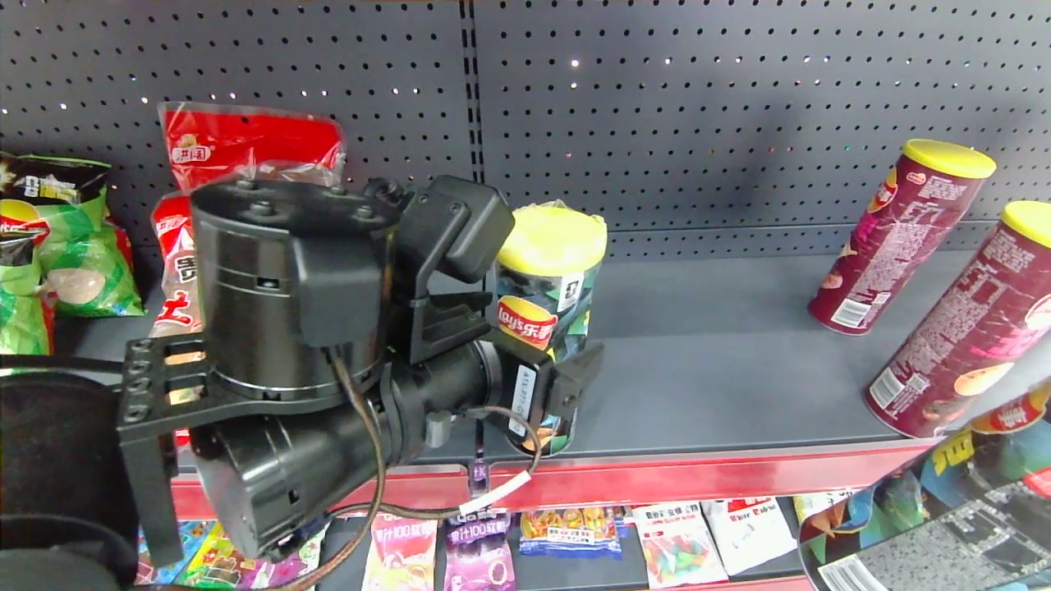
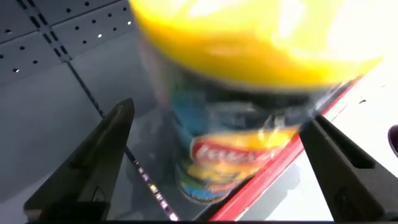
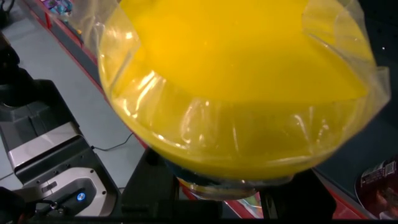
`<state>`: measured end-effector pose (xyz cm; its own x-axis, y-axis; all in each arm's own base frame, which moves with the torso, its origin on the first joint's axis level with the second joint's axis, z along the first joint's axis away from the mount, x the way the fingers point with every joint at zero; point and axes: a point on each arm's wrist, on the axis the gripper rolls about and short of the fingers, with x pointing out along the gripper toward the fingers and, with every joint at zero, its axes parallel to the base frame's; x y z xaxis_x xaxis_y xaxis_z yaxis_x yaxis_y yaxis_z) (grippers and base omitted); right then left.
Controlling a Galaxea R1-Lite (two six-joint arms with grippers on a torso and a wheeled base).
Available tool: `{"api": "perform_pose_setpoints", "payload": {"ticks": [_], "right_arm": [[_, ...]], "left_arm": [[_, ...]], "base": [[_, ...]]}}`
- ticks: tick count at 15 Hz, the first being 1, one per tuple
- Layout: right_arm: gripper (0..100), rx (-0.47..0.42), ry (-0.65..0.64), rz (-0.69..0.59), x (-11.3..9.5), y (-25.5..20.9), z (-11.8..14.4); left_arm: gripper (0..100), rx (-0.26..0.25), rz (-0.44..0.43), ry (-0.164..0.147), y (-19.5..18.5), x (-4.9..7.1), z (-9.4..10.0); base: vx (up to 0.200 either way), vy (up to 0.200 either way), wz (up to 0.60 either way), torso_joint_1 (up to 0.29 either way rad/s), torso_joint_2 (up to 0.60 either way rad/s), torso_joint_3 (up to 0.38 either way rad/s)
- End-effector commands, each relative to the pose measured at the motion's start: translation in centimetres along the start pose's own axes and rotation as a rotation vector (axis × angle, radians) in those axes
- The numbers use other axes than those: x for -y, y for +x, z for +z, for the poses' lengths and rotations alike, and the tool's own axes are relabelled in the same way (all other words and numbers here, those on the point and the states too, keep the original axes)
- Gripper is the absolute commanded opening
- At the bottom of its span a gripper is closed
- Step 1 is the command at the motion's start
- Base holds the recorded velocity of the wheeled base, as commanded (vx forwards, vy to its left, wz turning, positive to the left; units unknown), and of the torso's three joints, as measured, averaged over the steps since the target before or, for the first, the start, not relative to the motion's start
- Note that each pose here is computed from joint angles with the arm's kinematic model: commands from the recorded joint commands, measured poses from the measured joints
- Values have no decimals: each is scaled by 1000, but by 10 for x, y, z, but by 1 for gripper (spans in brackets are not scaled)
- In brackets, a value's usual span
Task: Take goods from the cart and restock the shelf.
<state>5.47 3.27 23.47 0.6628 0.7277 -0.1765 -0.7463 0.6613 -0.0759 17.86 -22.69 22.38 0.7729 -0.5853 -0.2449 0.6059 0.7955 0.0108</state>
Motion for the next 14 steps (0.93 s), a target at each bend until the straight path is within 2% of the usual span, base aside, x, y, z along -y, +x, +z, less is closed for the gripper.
{"api": "perform_pose_setpoints", "payload": {"ticks": [1, 7, 10, 12, 14], "right_arm": [[0, -2, 0, 1, 0, 1, 0], [0, 2, -2, 0, 1, 1, 2], [0, 0, 0, 1, 1, 1, 2], [0, -6, 2, 3, 2, 4, 3], [0, -5, -2, 6, 6, 10, 12]], "left_arm": [[100, 17, -1, -5, -12, -3, 2], [100, -4, -15, 2, -62, -16, -1], [100, -43, -46, 13, -94, -24, -13], [100, -70, -25, 14, -107, -31, -19], [100, -75, 22, 2, -108, -40, -22]], "base": [[0, 0, 0, 0, 0, 0], [0, 0, 0, 0, 0, 0], [0, 0, 0, 0, 0, 0], [0, 0, 0, 0, 0, 0], [0, 0, 0, 0, 0, 0]]}}
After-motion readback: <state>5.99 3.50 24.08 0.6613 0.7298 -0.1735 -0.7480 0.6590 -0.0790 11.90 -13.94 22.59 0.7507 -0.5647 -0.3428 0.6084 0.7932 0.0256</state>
